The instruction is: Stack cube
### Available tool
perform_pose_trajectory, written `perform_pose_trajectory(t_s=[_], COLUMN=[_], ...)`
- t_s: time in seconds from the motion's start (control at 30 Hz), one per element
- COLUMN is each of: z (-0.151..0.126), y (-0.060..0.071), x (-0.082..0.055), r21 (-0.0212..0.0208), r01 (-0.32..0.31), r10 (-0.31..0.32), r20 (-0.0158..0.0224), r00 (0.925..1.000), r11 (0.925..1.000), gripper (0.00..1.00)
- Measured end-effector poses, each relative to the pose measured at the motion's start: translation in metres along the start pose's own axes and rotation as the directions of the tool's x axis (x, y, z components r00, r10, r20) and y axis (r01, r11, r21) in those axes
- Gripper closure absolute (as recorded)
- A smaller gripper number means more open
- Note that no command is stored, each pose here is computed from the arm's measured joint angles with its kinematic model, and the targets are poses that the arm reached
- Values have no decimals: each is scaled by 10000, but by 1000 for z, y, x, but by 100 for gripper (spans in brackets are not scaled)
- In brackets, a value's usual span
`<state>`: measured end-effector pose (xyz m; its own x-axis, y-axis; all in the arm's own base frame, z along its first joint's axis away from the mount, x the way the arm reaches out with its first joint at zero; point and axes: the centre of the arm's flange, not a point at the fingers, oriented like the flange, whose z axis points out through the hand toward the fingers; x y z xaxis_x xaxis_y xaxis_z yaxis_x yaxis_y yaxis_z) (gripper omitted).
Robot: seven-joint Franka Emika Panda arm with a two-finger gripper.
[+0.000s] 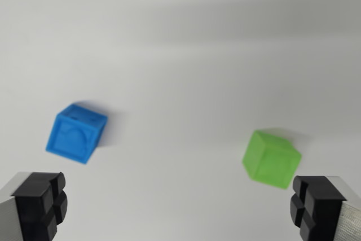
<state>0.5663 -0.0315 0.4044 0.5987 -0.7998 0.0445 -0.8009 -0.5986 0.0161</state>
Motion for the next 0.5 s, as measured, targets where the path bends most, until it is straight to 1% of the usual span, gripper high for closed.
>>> perform_pose_trajectory(t_s=[0.07, 0.13, 0.17, 0.37, 0.43, 0.5], z=[4, 8, 10, 23, 28, 33], y=[0, -1, -1, -3, -3, -4], x=[-3, -6, -8, -18, -22, -26], r21=[-5, 3, -2, 6, 9, 1], r01=[-65, -143, -184, -426, -515, -606], r10=[65, 143, 184, 426, 515, 606], r20=[10, 13, 21, 43, 52, 69], r00=[10000, 9999, 9998, 9991, 9987, 9981], r11=[10000, 9999, 9998, 9991, 9987, 9982], gripper=[0, 0, 0, 0, 0, 0])
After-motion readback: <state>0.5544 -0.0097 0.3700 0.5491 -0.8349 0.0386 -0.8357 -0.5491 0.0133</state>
